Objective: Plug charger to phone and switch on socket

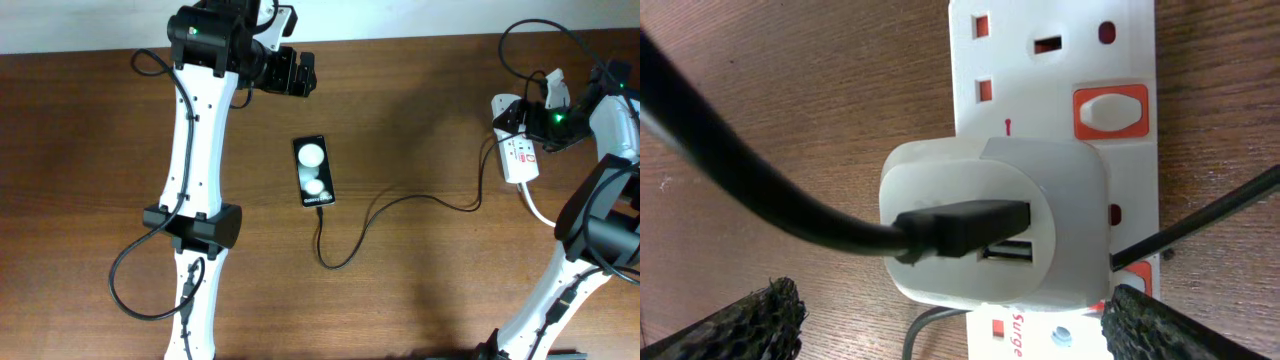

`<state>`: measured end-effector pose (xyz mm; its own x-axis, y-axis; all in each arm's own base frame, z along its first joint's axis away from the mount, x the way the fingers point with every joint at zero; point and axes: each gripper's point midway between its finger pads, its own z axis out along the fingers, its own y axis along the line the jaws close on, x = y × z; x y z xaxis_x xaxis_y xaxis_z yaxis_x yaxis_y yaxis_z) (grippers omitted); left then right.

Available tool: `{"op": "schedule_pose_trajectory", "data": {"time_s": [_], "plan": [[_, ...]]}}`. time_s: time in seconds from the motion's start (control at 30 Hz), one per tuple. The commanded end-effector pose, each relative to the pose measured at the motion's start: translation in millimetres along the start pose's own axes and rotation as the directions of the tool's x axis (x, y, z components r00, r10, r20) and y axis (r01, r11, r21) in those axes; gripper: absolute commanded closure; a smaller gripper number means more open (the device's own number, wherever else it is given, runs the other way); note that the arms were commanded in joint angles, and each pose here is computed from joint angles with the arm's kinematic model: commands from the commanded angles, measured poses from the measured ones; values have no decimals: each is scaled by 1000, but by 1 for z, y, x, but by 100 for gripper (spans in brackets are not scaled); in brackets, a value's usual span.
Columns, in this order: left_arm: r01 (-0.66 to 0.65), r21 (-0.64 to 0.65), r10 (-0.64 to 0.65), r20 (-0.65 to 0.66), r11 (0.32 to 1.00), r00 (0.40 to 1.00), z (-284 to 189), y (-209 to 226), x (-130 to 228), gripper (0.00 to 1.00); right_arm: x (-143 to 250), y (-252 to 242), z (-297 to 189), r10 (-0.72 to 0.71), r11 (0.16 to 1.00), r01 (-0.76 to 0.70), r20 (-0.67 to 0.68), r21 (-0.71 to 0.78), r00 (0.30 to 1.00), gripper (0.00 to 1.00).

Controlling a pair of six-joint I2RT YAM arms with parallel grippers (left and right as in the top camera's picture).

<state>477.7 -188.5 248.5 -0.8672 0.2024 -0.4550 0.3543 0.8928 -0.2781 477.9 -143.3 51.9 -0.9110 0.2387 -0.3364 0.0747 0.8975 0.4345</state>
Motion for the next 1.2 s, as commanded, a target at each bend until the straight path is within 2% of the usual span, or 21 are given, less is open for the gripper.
{"op": "schedule_pose_trajectory", "data": {"time_s": [0.0,0.33,0.47,0.8,1.03,1.1,1.17], "plan": [[1,-4,-1,37,1000,999,-17,-2,-4,1,4,4,9,2,1000,-2,-16,-16,1000,1],[1,-4,-1,37,1000,999,-17,-2,-4,1,-1,15,16,-29,999,29,-9,-21,1000,1],[1,-4,-1,37,1000,999,-17,-2,-4,1,11,13,25,-7,999,6,-30,-34,1000,1],[1,-4,-1,37,1000,999,-17,-2,-4,1,29,34,28,54,985,-66,-79,-157,995,1],[1,-4,-1,37,1000,999,-17,-2,-4,1,29,-4,25,51,998,-49,-81,27,995,1],[1,-4,-1,37,1000,999,-17,-2,-4,1,19,-21,14,58,994,-53,-56,97,997,1],[1,-4,-1,37,1000,999,-17,-2,-4,1,9,-22,10,44,994,-41,-26,103,999,1]]}}
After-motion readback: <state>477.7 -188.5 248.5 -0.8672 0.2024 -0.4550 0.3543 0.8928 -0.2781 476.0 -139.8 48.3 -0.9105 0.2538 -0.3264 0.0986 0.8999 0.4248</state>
